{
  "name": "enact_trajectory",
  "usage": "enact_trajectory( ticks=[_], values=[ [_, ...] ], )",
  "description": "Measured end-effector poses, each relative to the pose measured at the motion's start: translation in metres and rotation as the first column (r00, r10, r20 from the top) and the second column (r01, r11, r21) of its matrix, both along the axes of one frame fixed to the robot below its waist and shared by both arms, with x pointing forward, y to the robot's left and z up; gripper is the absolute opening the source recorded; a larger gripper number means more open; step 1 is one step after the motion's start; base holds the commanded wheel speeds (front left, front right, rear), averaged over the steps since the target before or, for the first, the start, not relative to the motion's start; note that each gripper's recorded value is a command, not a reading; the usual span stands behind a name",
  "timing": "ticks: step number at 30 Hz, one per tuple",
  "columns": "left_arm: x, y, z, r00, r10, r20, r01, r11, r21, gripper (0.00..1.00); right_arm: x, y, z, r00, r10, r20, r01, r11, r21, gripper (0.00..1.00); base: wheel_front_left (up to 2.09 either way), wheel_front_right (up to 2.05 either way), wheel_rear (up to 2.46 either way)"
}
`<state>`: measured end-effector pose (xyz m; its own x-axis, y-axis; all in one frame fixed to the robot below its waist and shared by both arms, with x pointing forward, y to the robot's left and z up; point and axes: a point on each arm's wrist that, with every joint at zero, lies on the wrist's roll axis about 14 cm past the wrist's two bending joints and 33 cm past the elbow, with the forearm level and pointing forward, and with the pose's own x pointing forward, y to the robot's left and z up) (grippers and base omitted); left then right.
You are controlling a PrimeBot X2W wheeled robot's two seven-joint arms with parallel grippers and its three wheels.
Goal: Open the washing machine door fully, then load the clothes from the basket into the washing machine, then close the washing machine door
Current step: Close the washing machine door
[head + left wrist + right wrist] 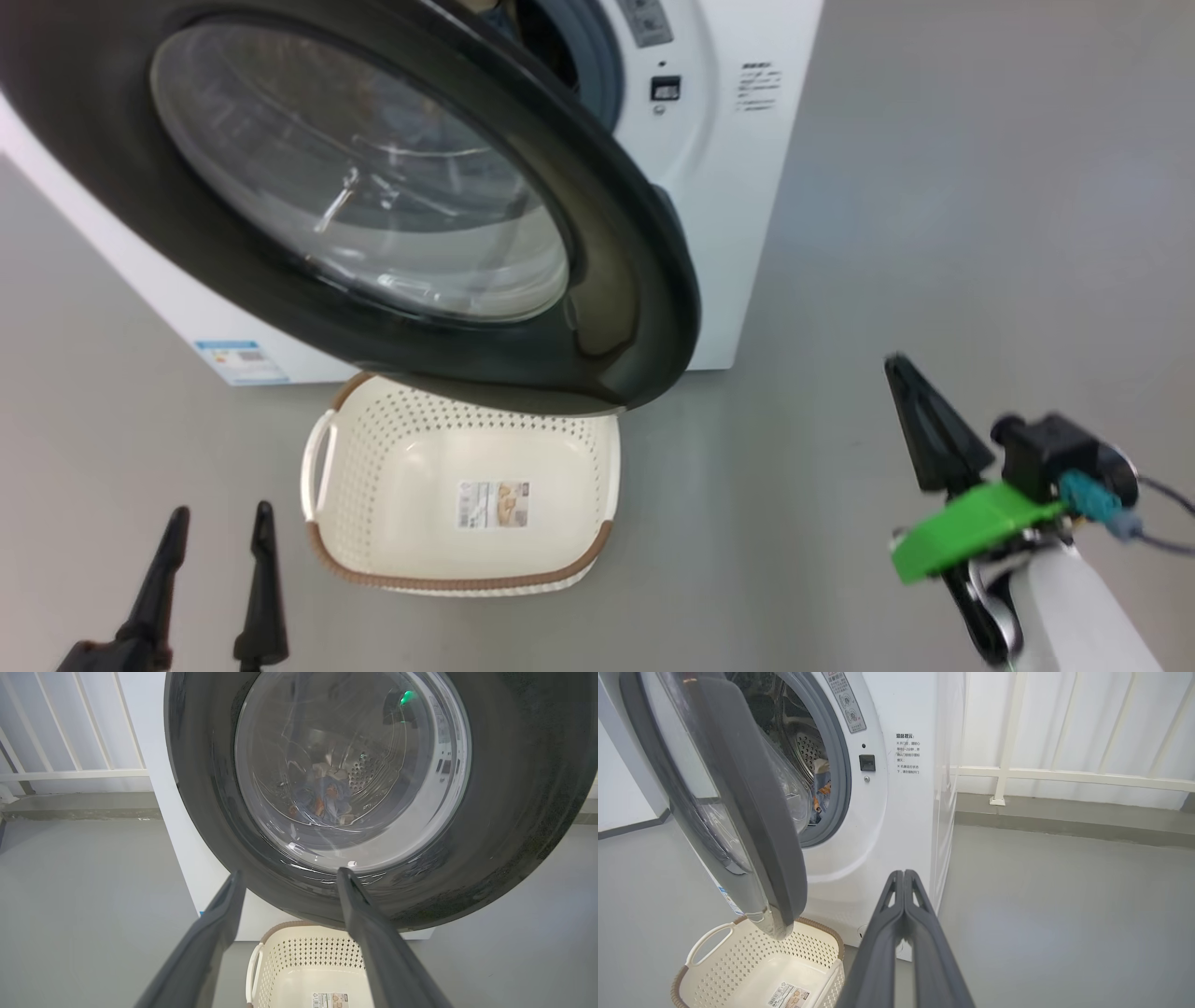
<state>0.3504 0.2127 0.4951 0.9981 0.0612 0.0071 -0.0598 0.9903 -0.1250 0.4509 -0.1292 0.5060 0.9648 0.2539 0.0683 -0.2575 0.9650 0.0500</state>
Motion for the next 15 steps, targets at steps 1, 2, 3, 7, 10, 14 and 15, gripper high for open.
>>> enact_trajectory(
  ticks=[1, 2, 3, 7, 10, 14, 15],
  values=[
    [0.000, 0.000, 0.000, 1.000, 0.000, 0.000, 0.000, 1.000, 0.000, 1.00, 0.000, 0.000, 0.000, 1.000, 0.000, 0.000, 0.000, 1.000, 0.000, 0.00, 0.00, 0.00, 0.00],
    [0.001, 0.000, 0.000, 1.000, 0.003, 0.002, -0.003, 1.000, -0.002, 1.00, 0.006, 0.004, 0.000, 1.000, 0.010, -0.001, -0.010, 1.000, 0.005, 0.00, 0.00, 0.00, 0.00],
    [0.002, 0.001, 0.000, 1.000, 0.011, 0.005, -0.011, 1.000, -0.006, 1.00, 0.016, 0.014, -0.001, 0.999, 0.032, -0.005, -0.032, 0.999, 0.009, 0.00, 0.00, 0.00, 0.00],
    [0.004, 0.004, -0.003, 1.000, 0.028, -0.002, -0.028, 1.000, -0.009, 1.00, 0.036, 0.031, 0.013, 0.997, 0.070, 0.035, -0.071, 0.997, 0.019, 0.00, 0.00, 0.00, 0.00],
    [0.003, 0.007, -0.006, 0.999, 0.039, -0.011, -0.039, 0.999, -0.003, 1.00, 0.049, 0.041, 0.041, 0.989, 0.090, 0.117, -0.095, 0.995, 0.038, 0.00, 0.00, 0.00, 0.00],
    [0.003, 0.008, -0.007, 0.999, 0.043, -0.010, -0.043, 0.999, -0.002, 1.00, 0.055, 0.054, 0.107, 0.944, 0.112, 0.309, -0.139, 0.988, 0.064, 0.00, 0.00, 0.00, 0.00],
    [0.003, 0.008, -0.007, 0.999, 0.041, -0.010, -0.041, 0.999, -0.003, 1.00, 0.051, 0.058, 0.125, 0.925, 0.119, 0.360, -0.154, 0.986, 0.070, 0.00, 0.00, 0.00, 0.00]
  ],
)
